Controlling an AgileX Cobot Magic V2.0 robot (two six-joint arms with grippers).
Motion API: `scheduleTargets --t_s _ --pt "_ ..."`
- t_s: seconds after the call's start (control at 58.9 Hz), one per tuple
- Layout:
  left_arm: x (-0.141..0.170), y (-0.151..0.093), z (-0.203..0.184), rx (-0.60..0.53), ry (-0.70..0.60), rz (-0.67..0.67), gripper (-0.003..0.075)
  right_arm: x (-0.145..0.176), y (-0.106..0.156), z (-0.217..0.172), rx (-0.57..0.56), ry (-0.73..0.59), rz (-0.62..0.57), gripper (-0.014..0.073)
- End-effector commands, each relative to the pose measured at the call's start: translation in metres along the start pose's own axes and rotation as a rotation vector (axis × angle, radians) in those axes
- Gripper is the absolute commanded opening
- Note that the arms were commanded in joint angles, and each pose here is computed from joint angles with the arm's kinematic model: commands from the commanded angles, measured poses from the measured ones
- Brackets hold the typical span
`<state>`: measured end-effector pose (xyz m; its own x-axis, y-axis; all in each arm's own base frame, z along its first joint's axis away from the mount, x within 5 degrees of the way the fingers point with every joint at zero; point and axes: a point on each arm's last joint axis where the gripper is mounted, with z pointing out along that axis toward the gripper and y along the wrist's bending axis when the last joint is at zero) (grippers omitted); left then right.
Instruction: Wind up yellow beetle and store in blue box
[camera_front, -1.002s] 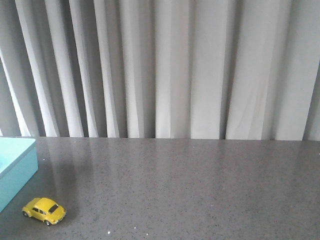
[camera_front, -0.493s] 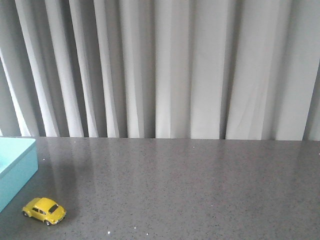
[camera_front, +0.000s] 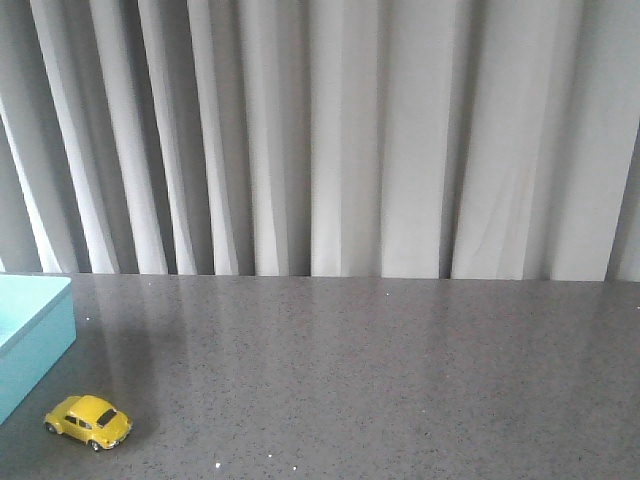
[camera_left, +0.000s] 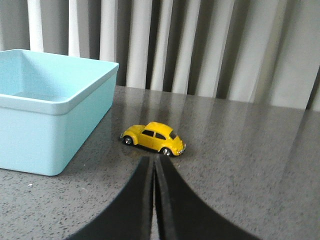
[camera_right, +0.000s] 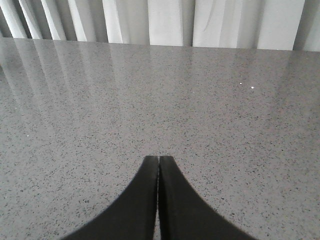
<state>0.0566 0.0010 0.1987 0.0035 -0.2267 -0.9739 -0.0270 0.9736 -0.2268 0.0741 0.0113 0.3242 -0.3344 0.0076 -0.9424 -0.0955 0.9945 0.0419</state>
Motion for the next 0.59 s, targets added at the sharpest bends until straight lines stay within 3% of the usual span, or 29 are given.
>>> scheduleTargets --t_s 0.0,0.306,0.425,0.577 --pt "-0.016 -0.001 -0.003 0.019 -0.15 -0.135 -0.0006 -0.013 -0.001 -0.003 0.019 -0.08 0.003 -0.0007" --pt "-0.025 -0.002 -0.004 0.033 -0.179 -0.325 -0.0003 -0.013 -0.001 -0.003 0.019 -0.08 0.003 -0.0007" --pt "-0.037 -0.01 -0.008 0.068 -0.139 -0.287 0.0009 -0.013 -0.001 -0.003 0.019 -0.08 0.003 -0.0007" --pt "-0.077 -0.02 -0.02 0.102 -0.234 -0.149 0.005 -0.013 -0.001 -0.003 0.019 -0.08 0.003 -0.0007"
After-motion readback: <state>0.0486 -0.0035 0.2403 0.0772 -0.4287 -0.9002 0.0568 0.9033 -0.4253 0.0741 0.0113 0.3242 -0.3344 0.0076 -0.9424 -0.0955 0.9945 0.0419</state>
